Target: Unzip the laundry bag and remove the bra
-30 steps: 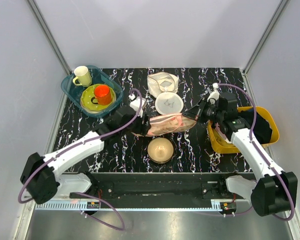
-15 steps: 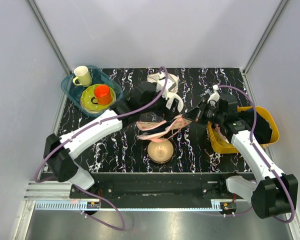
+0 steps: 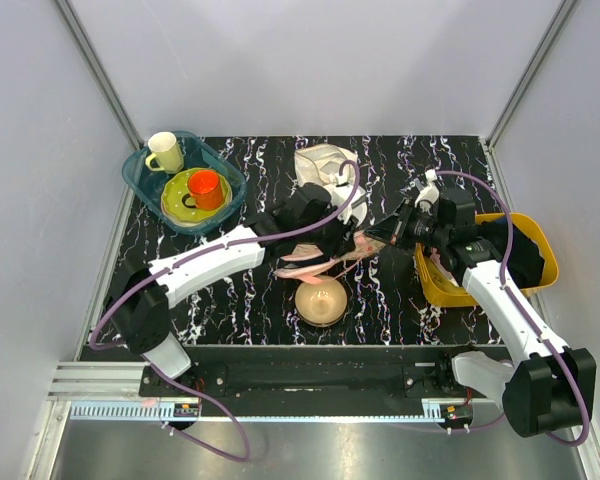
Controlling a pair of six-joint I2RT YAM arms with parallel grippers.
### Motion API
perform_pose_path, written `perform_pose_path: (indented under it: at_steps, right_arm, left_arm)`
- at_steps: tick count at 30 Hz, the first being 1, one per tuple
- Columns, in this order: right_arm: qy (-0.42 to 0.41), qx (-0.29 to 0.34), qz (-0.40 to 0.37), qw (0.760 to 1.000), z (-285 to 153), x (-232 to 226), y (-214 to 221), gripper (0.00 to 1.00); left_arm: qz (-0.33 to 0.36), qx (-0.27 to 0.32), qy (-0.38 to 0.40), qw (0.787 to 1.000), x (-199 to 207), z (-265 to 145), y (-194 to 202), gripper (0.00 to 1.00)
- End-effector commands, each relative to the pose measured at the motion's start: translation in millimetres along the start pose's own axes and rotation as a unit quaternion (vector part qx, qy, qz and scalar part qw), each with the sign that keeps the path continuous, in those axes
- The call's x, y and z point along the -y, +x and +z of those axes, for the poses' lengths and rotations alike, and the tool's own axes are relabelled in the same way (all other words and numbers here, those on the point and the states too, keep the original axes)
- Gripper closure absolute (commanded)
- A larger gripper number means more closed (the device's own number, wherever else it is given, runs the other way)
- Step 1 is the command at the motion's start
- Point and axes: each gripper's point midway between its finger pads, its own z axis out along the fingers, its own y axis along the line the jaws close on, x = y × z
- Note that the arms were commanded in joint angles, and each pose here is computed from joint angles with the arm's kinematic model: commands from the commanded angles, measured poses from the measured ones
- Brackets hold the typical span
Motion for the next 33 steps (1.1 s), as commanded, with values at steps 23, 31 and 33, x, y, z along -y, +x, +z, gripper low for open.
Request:
perform_pose_path:
  at_steps: [23, 31, 33]
  right_arm:
    - [0.03, 0.049, 0.034, 0.998, 1, 56, -31, 1.0]
    - [-0.012, 0.036, 0.069, 0.997, 28, 72, -27, 1.0]
    - [-0.022, 0.008, 0.112, 0.993, 40, 85, -14, 1.0]
  left_arm:
    - [-0.018, 0.149, -0.116, 0.982, -33, -95, -25, 1.0]
    - [-0.05, 0.193, -0.124, 0.972, -44, -105, -30, 1.0]
    - [-0.06, 0.196, -0.117, 0.972, -44, -103, -30, 1.0]
